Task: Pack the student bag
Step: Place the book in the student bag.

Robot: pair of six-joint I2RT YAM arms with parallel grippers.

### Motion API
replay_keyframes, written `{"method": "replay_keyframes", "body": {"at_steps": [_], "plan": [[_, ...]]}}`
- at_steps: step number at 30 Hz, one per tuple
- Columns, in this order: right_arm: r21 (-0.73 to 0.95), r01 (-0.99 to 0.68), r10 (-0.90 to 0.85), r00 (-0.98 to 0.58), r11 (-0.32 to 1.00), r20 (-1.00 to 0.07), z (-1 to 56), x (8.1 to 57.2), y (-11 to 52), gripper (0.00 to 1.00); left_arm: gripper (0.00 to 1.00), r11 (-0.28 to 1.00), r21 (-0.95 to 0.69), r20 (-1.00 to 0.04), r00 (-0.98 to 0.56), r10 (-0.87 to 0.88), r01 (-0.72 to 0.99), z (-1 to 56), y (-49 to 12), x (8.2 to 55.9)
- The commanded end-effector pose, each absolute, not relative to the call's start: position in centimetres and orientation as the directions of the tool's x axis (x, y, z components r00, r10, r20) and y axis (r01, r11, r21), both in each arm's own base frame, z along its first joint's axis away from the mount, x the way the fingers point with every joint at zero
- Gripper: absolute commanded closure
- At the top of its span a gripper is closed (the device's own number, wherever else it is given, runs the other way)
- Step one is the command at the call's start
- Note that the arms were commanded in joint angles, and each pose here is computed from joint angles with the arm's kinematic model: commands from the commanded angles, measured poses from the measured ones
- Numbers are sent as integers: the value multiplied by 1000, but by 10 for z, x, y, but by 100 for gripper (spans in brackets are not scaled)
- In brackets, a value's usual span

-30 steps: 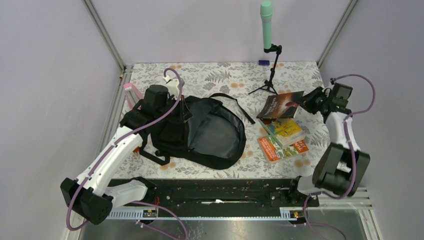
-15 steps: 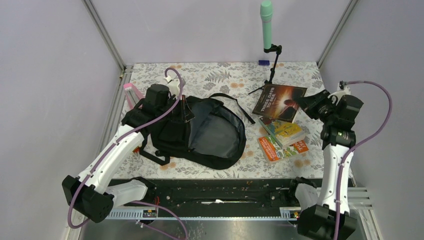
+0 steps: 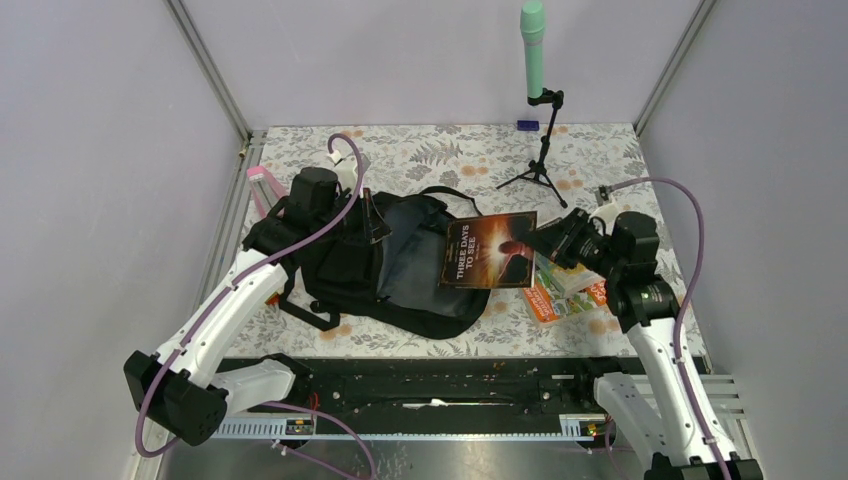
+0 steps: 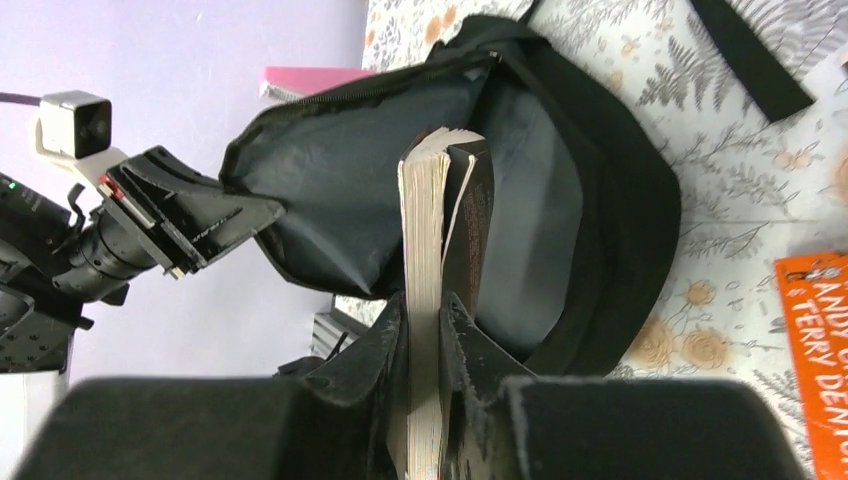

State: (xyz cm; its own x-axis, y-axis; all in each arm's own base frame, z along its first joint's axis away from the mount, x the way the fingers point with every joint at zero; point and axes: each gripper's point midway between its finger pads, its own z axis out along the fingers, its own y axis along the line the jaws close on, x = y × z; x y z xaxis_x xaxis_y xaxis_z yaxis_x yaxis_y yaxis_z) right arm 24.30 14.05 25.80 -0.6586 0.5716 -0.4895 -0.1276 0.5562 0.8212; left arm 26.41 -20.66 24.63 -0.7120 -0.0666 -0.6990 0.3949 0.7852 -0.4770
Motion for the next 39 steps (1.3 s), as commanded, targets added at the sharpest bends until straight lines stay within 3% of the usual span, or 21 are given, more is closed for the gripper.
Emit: {"method": "replay_keyframes", "body": {"at_steps": [1, 12, 22, 39], "plan": [[851, -146, 620, -624, 505, -475, 270, 243, 154, 100, 100, 752, -471, -785, -608, -119, 461, 285, -212, 279], [893, -105, 693, -594, 438, -410, 233, 251, 189, 100, 100, 702, -466, -813, -574, -100, 538, 291, -219, 270], [934, -93, 799, -494, 346, -345, 243, 276, 208, 100, 100, 628, -457, -858, -499, -124, 630, 314, -224, 255], [974, -60, 864, -452, 217, -221, 234, 300, 270, 100, 100, 603, -486, -837, -535, -115, 632, 304, -230, 254]]}}
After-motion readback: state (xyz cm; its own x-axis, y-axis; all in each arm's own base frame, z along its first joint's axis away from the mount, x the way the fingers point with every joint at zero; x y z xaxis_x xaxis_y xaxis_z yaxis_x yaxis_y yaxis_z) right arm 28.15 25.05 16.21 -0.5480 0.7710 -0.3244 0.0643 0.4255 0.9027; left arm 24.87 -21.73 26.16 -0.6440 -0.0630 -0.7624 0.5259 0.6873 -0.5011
